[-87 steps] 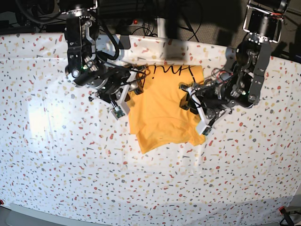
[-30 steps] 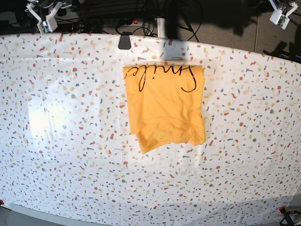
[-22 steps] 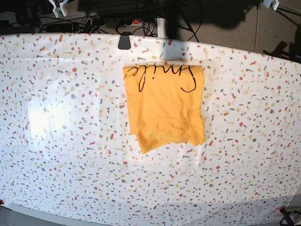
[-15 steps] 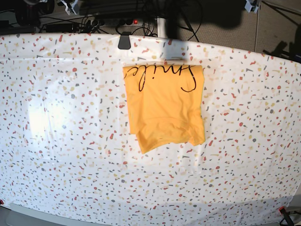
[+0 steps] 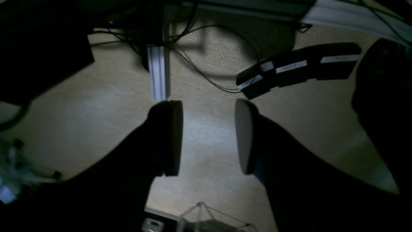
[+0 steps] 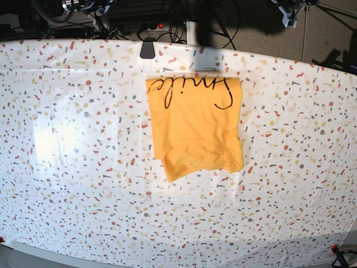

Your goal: Fold the T-shirt properly

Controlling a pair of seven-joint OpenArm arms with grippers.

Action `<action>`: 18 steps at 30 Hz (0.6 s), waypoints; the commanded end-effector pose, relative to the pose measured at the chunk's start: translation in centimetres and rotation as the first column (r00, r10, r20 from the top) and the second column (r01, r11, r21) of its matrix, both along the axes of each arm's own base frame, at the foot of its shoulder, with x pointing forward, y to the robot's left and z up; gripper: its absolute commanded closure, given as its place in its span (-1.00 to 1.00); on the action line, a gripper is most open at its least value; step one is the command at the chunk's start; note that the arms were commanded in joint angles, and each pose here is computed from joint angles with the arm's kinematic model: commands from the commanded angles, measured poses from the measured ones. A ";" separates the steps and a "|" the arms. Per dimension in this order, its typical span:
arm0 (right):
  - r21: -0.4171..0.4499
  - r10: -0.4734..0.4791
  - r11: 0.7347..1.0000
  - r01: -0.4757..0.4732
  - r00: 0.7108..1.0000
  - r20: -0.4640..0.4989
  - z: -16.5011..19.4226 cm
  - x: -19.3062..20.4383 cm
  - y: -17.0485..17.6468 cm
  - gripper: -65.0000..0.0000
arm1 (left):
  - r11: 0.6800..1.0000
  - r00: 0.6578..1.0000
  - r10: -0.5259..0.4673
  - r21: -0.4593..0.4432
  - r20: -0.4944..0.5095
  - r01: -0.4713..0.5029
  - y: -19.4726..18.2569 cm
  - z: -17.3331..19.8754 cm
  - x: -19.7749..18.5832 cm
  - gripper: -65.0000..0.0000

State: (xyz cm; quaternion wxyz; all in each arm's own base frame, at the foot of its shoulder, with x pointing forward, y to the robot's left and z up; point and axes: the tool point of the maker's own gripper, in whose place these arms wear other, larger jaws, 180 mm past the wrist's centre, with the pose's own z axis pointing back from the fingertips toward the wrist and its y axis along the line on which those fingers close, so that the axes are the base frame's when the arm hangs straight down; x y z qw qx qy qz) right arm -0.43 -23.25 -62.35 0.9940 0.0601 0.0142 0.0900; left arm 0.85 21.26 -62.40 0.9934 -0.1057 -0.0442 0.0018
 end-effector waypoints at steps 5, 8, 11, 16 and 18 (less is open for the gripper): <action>-0.011 -0.001 1.000 0.001 1.000 0.020 0.0 0.6 -0.2 0.21 | 1.000 1.000 0.004 -0.003 0.000 -0.004 0.0 0.1 0.0 0.33; -0.011 -0.001 1.000 0.001 1.000 0.018 0.0 0.5 -0.2 0.21 | 0.999 1.000 0.020 0.026 -0.002 -0.020 0.2 -0.1 0.0 0.33; -0.012 0.000 1.000 0.001 1.000 0.015 0.0 0.5 -0.2 0.21 | 0.999 1.000 0.024 0.029 -0.002 -0.024 0.0 -0.2 0.0 0.33; -0.011 -0.001 1.000 0.001 1.000 0.019 0.0 0.6 -0.2 0.21 | 0.999 1.000 0.024 0.029 -0.003 -0.024 0.0 -0.2 0.0 0.33; -0.010 -0.001 1.000 0.001 1.000 0.026 0.0 0.8 -0.2 0.21 | 0.999 1.000 0.025 0.029 -0.002 -0.025 0.0 -0.2 0.0 0.33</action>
